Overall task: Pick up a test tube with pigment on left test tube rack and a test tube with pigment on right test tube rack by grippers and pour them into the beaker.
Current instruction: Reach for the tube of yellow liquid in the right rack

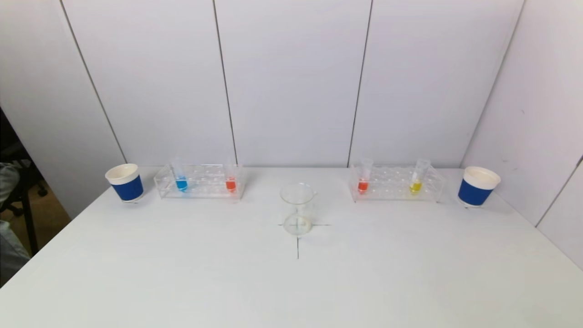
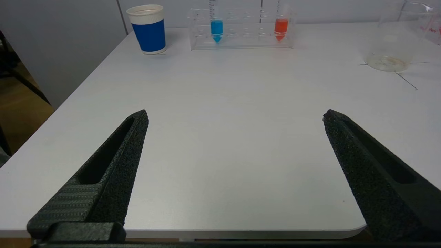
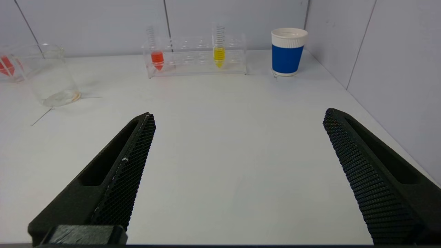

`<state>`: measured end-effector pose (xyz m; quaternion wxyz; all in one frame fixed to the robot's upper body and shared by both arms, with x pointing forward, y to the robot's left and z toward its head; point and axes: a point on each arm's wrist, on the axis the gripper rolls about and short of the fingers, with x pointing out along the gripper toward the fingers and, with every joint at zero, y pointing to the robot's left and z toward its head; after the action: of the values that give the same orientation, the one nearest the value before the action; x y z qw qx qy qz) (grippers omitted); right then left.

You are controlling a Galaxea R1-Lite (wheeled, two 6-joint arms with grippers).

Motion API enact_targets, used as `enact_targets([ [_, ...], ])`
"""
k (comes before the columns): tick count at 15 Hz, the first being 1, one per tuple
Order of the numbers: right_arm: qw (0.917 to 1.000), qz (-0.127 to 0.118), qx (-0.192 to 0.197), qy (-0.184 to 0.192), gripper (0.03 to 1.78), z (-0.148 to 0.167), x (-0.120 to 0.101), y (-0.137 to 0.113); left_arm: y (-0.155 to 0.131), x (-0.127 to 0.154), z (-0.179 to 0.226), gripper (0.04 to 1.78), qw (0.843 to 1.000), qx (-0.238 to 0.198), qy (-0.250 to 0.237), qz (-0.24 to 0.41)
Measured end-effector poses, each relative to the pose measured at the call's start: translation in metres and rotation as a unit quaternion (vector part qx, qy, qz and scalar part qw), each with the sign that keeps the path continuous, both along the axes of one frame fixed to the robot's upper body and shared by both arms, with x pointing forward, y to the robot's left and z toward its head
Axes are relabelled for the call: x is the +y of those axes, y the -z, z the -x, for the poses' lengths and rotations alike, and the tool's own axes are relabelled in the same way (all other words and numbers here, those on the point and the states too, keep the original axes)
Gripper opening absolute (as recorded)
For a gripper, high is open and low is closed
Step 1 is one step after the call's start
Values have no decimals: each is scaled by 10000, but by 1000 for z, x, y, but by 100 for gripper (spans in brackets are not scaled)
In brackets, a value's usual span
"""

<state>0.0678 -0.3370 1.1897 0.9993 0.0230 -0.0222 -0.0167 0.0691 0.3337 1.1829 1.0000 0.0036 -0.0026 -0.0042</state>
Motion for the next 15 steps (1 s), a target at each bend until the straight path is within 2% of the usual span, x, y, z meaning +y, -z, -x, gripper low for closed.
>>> enact_targets([
  [3,9999,12,-123,7,177,7,0,-16,0,0,0,177,10000,0,2,0],
  [8,9999,28,-79,-119,177,23,1,-46,0,0,0,177,10000,0,2,-2],
  [12,9996,43,-190,-206,177,23,1,-77,0,0,0,177,10000,0,2,0],
  [15,9991,74,-76,-409,177,15,2,-99,0,0,0,177,10000,0,2,0],
])
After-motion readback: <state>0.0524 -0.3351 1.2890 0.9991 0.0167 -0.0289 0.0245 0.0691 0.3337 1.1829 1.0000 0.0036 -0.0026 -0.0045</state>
